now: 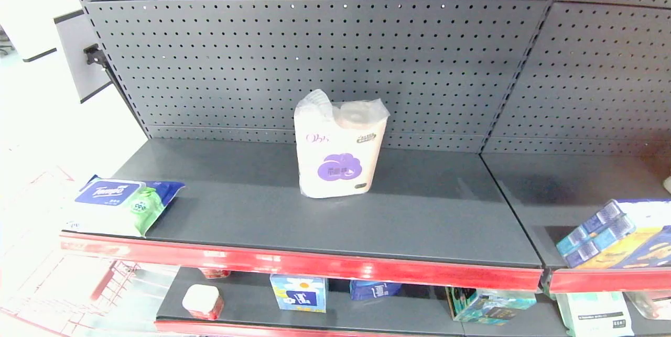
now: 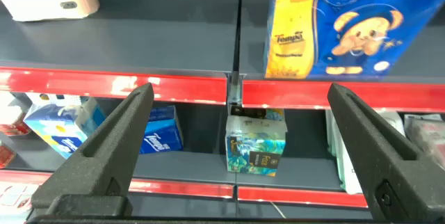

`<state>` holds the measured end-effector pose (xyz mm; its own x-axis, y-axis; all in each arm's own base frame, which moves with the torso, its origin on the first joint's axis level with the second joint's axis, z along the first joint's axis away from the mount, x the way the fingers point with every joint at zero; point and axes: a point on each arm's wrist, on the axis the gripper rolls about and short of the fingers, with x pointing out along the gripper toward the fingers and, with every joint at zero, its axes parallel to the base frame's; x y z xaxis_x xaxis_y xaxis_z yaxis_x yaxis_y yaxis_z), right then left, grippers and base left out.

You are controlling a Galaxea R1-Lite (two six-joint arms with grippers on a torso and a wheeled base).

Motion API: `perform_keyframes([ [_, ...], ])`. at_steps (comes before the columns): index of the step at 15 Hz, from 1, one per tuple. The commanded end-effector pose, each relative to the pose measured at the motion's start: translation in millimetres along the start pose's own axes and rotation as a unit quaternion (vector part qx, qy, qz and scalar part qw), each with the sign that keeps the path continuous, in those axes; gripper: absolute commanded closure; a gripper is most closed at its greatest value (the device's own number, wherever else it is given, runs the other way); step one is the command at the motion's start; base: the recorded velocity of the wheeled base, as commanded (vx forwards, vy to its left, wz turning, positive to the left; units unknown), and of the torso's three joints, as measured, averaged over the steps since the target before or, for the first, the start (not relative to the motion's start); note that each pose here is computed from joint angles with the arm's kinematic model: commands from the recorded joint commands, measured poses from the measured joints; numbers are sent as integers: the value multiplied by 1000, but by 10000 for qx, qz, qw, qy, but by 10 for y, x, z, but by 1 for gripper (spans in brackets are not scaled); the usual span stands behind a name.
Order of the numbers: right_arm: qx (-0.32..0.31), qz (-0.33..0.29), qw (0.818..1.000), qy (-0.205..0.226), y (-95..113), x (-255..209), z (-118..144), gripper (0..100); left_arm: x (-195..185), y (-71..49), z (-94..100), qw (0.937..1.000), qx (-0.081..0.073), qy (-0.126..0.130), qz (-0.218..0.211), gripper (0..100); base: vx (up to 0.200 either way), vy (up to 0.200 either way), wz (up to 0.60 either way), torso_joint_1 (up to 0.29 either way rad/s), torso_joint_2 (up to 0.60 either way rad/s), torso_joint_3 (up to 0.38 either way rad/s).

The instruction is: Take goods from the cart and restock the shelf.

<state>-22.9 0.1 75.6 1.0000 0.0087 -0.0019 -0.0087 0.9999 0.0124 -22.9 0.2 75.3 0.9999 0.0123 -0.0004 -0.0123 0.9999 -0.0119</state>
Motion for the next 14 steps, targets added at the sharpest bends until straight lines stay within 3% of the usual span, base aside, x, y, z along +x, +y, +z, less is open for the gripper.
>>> perform_keyframes([
  [1,-8,2,10000,-2,0,0,0,0,1,0,0,10000,-2,5,7,0,0,0,0,0,0,0],
  [14,-39,18,10000,-2,1,0,0,0,1,0,0,10000,-9,6,0,0,0,0,0,0,0,0],
])
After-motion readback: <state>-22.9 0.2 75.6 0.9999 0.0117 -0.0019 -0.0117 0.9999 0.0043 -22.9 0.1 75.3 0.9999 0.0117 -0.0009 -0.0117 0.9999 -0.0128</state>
